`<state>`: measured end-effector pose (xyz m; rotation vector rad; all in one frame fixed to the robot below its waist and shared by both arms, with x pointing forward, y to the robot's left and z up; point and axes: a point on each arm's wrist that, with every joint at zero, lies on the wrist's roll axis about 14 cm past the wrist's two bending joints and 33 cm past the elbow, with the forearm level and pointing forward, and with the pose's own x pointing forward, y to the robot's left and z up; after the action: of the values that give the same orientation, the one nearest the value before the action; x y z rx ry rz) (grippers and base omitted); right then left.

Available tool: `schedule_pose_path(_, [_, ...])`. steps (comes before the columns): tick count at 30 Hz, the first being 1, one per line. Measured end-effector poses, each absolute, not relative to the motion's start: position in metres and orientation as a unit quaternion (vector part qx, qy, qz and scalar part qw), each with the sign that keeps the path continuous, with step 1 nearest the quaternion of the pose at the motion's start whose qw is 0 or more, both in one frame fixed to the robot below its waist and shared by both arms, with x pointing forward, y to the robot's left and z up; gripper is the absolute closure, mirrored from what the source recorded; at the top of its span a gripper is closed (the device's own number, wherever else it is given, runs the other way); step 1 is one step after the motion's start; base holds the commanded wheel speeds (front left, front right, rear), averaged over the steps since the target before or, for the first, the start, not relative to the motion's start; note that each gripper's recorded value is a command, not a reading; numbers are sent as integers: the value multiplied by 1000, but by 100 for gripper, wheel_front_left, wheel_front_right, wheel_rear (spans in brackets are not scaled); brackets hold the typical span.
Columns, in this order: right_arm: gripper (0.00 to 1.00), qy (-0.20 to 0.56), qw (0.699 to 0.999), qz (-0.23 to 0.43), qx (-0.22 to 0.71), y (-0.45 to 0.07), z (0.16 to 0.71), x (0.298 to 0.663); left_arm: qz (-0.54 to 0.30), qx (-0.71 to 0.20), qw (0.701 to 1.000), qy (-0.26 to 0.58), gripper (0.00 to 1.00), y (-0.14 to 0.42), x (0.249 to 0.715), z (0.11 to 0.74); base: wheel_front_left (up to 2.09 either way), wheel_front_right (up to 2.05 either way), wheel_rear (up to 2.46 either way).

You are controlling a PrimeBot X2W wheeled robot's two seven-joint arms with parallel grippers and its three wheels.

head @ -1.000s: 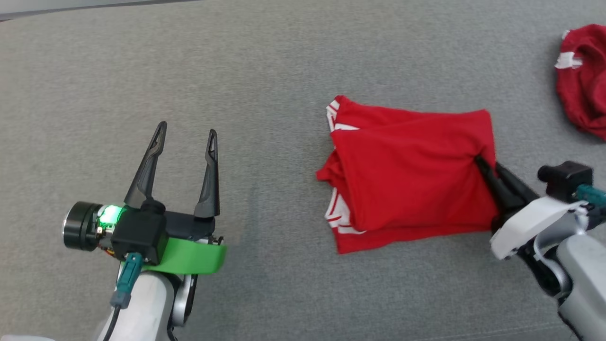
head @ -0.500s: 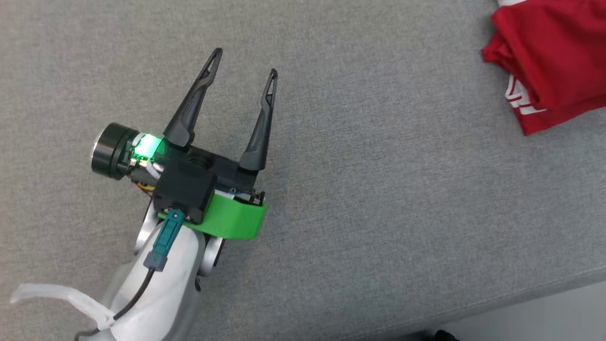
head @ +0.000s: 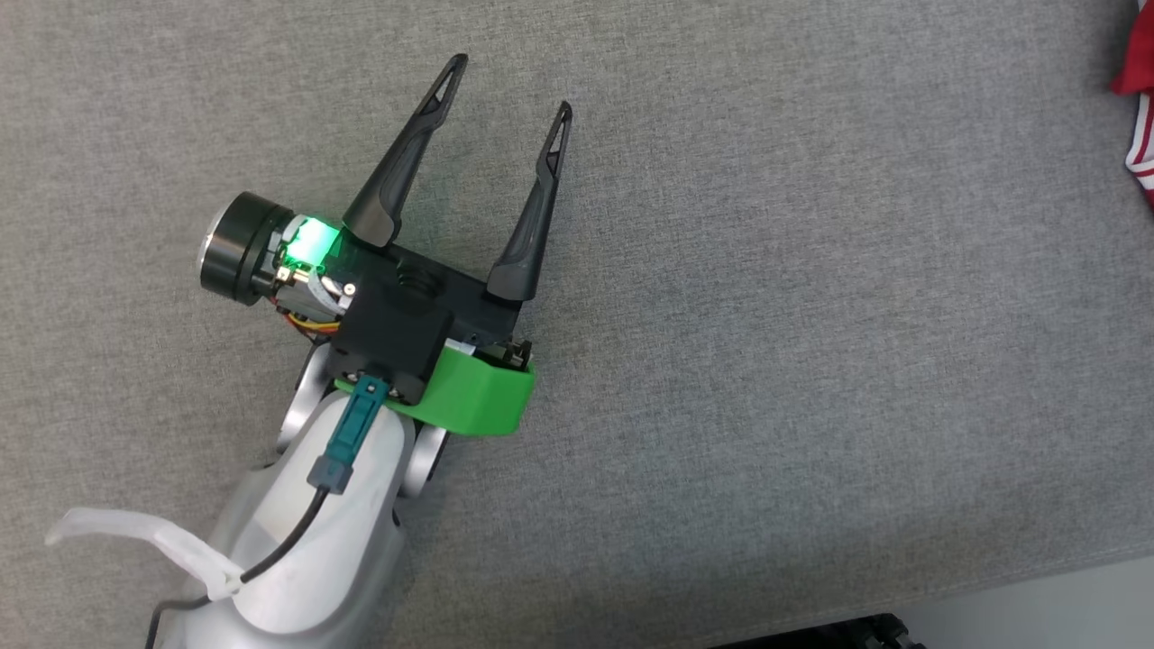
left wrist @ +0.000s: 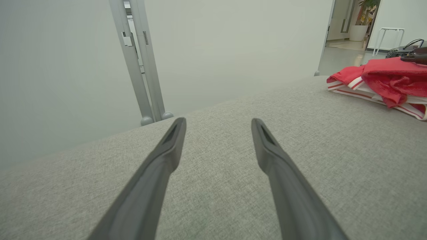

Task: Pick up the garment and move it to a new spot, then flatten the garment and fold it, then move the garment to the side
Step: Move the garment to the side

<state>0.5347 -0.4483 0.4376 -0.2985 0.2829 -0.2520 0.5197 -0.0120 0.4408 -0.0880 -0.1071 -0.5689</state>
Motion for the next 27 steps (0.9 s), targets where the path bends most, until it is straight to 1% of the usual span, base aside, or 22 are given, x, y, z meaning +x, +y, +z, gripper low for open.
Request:
schedule_pose_path(2, [0,110,978,-121,-131,-437,447,539,-273,-41,960,-54,0,-7,520,442,0,0,0])
schedule_pose_path(4, [0,87,982,-117,-123,-429,455,535,-266,-41,962,-51,0,-3,518,443,0,0,0])
schedule_pose_path(8, [0,72,987,-108,-94,-404,451,507,-242,-42,969,-34,0,10,510,442,0,0,0])
schedule_pose_path(11, [0,46,991,-100,-72,-383,462,489,-221,-39,974,-22,0,22,501,442,0,0,0])
schedule_pose_path(20, [0,3,998,-57,-9,-311,484,425,-159,-43,986,0,0,53,466,456,0,0,0])
schedule_pose_path(27, [0,-20,999,-24,37,-259,507,395,-111,-34,993,1,0,89,437,471,0,0,0])
